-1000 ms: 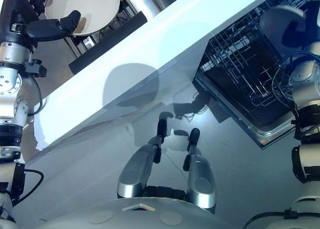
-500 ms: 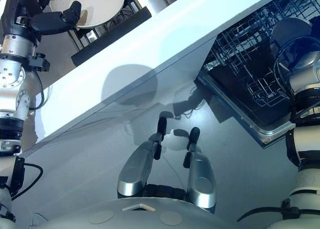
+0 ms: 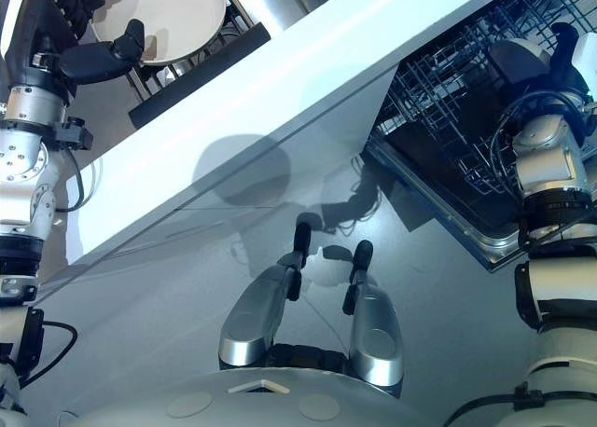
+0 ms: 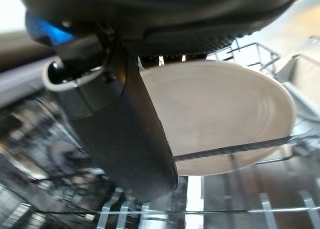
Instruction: Pick up plates and place into dishwasher.
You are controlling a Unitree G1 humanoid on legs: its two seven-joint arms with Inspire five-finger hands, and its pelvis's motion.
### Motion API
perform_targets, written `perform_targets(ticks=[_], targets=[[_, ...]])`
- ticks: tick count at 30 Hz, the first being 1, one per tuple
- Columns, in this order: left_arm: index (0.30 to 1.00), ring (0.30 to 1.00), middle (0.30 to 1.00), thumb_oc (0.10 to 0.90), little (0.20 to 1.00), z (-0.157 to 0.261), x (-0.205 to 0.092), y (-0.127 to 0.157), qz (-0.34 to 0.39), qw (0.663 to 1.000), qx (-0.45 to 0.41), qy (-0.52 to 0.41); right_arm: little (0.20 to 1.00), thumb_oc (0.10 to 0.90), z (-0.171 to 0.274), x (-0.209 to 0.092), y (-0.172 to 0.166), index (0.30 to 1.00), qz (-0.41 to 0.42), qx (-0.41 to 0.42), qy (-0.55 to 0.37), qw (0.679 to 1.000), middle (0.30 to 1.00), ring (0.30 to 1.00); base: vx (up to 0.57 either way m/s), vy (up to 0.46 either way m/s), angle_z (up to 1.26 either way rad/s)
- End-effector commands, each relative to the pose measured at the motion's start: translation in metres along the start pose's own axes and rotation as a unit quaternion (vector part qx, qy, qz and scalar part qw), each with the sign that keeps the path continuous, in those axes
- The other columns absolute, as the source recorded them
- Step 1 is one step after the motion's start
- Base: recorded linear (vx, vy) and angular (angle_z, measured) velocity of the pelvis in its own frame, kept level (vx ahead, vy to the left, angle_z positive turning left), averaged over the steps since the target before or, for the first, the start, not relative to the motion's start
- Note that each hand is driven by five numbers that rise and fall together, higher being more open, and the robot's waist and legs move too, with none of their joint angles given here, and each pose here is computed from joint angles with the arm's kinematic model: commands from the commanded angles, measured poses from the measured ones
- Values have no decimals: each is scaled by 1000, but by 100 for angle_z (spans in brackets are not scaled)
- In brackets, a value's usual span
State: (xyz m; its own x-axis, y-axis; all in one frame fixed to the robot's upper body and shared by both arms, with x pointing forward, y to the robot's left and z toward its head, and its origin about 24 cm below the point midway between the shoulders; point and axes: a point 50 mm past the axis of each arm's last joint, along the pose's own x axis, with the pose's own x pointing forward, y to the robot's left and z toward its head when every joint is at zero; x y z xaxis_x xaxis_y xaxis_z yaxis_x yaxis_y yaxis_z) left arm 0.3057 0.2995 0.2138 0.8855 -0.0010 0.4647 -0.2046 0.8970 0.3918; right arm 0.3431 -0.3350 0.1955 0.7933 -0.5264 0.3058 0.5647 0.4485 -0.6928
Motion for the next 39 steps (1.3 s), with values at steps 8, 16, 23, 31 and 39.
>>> perform_targets(ticks=[8,16,23,31,39], targets=[[900,900,900,800,900,-41,-48,18,47,994,40,88,900,800,14,-19,-28,900,-104,89,-120,983,900,900,46,3,-3],[900,900,900,800,900,-46,-60,17,80,992,36,85,900,800,10,-37,-29,900,-142,131,-144,971,900,900,14,1,-1],[900,900,900,800,900,-51,-72,16,90,991,37,96,900,800,2,-50,-29,900,-137,148,-153,967,900,900,2,1,0],[900,900,900,800,900,-51,-83,13,106,989,58,88,900,800,3,-79,-14,900,-70,217,-193,954,900,900,-9,24,-3],[900,900,900,800,900,-36,-79,16,139,984,106,44,900,800,21,-117,11,900,70,262,-277,922,900,900,-12,73,-5]])
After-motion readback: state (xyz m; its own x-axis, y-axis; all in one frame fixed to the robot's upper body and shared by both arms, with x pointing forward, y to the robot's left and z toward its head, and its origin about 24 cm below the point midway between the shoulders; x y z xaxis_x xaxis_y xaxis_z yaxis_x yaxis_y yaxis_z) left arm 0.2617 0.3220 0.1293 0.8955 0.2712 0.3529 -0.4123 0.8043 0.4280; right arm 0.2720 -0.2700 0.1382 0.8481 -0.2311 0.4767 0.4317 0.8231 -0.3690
